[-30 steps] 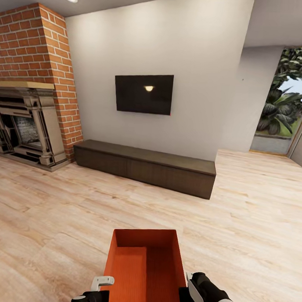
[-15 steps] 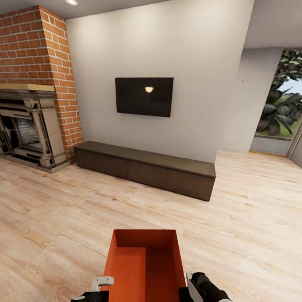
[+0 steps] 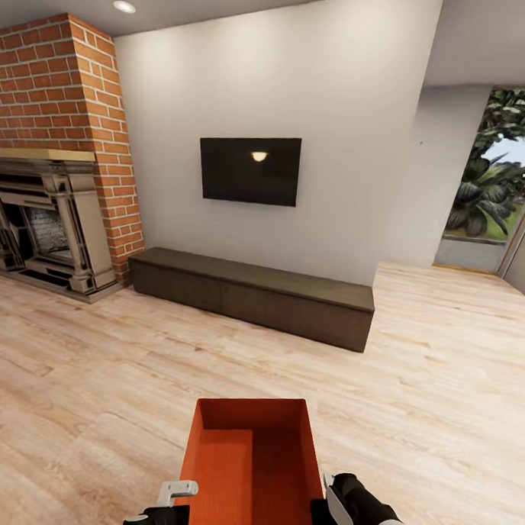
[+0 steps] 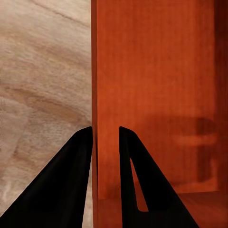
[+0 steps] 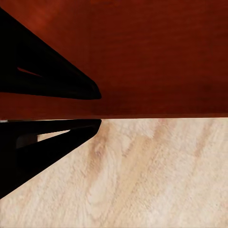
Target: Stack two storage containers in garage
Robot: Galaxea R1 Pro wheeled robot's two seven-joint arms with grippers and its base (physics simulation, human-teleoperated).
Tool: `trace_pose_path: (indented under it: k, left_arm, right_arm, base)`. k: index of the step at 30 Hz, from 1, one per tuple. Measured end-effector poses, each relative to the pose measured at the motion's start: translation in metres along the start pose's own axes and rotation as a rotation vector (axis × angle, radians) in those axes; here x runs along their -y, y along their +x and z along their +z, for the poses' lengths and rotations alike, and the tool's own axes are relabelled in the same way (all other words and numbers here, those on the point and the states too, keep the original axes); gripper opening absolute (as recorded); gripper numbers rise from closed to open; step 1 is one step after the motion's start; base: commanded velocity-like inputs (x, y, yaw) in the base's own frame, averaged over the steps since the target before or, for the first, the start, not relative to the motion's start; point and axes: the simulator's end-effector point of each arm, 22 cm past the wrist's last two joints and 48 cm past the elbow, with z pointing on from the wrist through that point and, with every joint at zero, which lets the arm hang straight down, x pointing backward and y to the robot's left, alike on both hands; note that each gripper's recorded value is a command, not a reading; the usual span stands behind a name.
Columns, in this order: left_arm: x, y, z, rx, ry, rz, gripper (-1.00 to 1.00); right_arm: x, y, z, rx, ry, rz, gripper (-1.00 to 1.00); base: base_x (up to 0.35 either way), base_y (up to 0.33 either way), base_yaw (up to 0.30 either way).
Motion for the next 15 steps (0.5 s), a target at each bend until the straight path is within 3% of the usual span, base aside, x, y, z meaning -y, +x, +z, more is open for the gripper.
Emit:
trace_pose_path:
  k: [15]
  left_arm:
    - [0.0,0.0007,0.0,-0.001,0.0,0.001,-1.0]
  right_arm:
    - [0.0,0.001,0.0003,-0.001,0.0,0.001,-1.0]
  base:
    - [0.0,0.0,0.0]
